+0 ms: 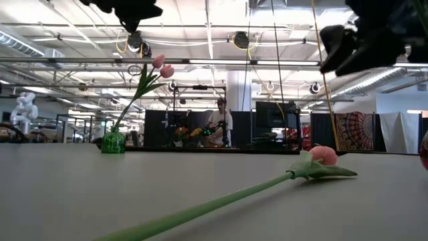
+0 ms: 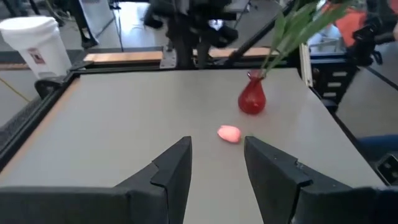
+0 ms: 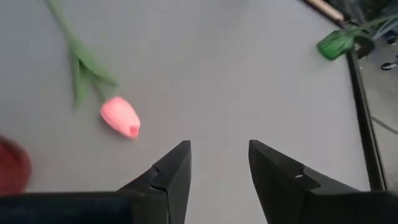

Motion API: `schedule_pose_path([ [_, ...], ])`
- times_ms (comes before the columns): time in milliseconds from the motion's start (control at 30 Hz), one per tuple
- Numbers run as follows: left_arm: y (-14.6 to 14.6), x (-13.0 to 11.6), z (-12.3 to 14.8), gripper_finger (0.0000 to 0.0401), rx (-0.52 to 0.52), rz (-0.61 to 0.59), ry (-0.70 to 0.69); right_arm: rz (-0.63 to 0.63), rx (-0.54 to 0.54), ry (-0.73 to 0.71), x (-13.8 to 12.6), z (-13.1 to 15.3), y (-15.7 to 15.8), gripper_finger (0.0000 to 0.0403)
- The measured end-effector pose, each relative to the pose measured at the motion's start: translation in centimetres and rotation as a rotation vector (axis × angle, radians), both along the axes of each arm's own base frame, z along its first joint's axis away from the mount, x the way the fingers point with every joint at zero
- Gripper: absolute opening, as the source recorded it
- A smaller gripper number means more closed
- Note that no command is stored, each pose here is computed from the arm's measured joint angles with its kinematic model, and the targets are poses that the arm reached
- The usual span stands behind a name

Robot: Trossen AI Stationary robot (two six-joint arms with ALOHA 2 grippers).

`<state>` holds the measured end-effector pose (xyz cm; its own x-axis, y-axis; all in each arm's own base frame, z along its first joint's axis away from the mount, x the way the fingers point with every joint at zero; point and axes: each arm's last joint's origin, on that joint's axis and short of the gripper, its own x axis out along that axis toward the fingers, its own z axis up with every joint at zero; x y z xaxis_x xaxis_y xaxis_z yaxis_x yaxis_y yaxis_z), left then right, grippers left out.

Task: Sort flowers into vase by color
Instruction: Put the pink flower into the green vase

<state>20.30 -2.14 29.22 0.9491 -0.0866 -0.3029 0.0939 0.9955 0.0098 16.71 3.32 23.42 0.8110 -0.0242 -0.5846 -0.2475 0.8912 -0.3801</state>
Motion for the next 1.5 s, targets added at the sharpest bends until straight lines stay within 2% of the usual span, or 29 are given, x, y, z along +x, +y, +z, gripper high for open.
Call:
schedule_pose_path([
  [367,-0.2,2.0,-1.0,0.0154,0.006,0.017,0.005,0.073,-0.136,0.201,2.7,-3.5,0.2,0.0153],
  [767,-0.2,3.1,-2.2,0.0154,0.023,0.049,0.058,0.182,-0.187,0.253,5.4,-6.0,0.9,0.0153],
  [1033,-0.2,3.2,-2.3,0.0154,0.024,0.051,0.055,0.231,-0.235,0.288,7.8,-4.9,1.3,0.0153],
  [1300,-0.2,3.2,-2.1,0.0154,0.021,0.051,0.038,0.242,-0.148,0.473,10.7,-2.7,0.0,0.0153],
  [1500,-0.2,3.2,-2.1,0.0154,0.021,0.051,0.041,0.251,-0.1,0.566,12.1,-2.4,-2.1,0.0153],
])
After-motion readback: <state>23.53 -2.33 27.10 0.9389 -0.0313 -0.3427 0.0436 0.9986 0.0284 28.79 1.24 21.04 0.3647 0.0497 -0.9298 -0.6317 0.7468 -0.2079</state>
